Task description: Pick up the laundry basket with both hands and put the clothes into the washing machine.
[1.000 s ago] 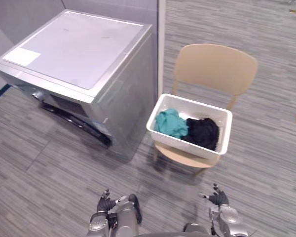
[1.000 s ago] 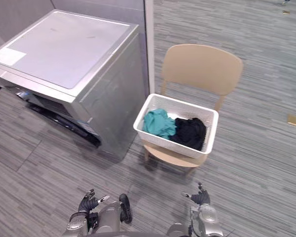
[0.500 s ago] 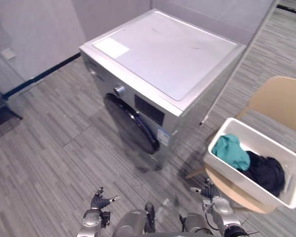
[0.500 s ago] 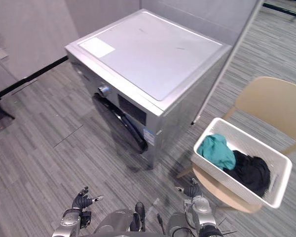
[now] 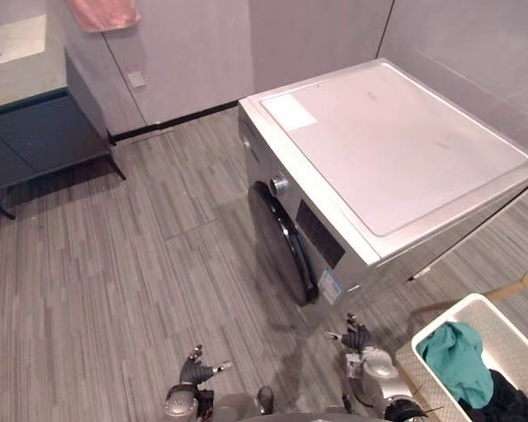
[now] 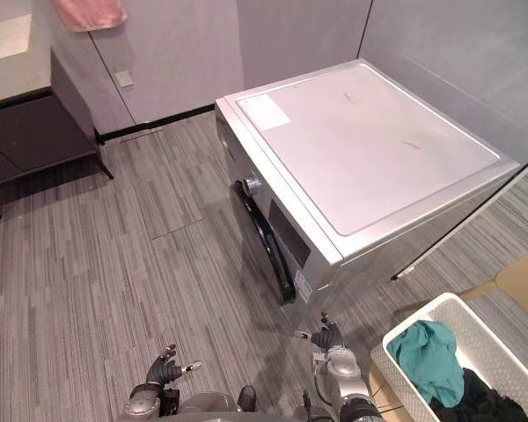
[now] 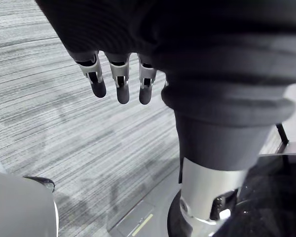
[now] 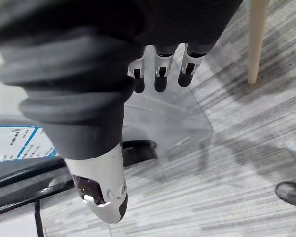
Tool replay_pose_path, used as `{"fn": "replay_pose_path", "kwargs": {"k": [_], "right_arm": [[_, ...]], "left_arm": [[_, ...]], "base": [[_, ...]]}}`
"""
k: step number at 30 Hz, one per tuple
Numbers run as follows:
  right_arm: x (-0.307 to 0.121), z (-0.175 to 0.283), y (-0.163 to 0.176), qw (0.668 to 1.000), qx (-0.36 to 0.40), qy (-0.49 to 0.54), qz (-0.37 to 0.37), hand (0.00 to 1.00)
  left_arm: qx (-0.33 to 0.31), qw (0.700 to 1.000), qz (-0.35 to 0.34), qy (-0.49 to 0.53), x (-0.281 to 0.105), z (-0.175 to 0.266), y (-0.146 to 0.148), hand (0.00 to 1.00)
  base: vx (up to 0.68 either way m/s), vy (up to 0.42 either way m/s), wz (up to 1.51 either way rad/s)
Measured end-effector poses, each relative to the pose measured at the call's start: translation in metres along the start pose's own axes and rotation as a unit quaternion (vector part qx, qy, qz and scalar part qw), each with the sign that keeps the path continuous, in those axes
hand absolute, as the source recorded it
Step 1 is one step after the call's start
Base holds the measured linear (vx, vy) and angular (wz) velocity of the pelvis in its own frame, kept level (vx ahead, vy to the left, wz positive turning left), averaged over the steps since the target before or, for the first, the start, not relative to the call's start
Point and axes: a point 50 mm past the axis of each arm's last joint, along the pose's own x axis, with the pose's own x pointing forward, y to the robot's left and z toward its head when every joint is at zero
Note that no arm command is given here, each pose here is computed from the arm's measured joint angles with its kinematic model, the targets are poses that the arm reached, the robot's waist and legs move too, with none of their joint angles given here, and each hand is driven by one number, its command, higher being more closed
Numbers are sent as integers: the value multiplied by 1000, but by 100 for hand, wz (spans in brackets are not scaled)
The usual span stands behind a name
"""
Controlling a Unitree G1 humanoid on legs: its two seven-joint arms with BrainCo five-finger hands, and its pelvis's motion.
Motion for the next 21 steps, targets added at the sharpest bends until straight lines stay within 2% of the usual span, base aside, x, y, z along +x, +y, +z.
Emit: {"fn": "replay_pose_path", "kwargs": {"k": [4,13,16,21], "right_arm": [[4,26,7,999,-11,-45,5,0],[9,86,-5,988,53,-133,-57,0],[2,122,10,978,48,-204,-24,0],[-3,156,36,965,63,-253,16,0]], "left_arm": [[0,1000,5,0,0,0,1,0],[-37,998,37,-21,2,10,9,0],[-46,998,44,-24,2,12,9,0],[-60,996,40,-44,5,26,4,0]], "base": [[-67,-69,21],[-182,30,19],[-27,1,4],[17,14,11]]}}
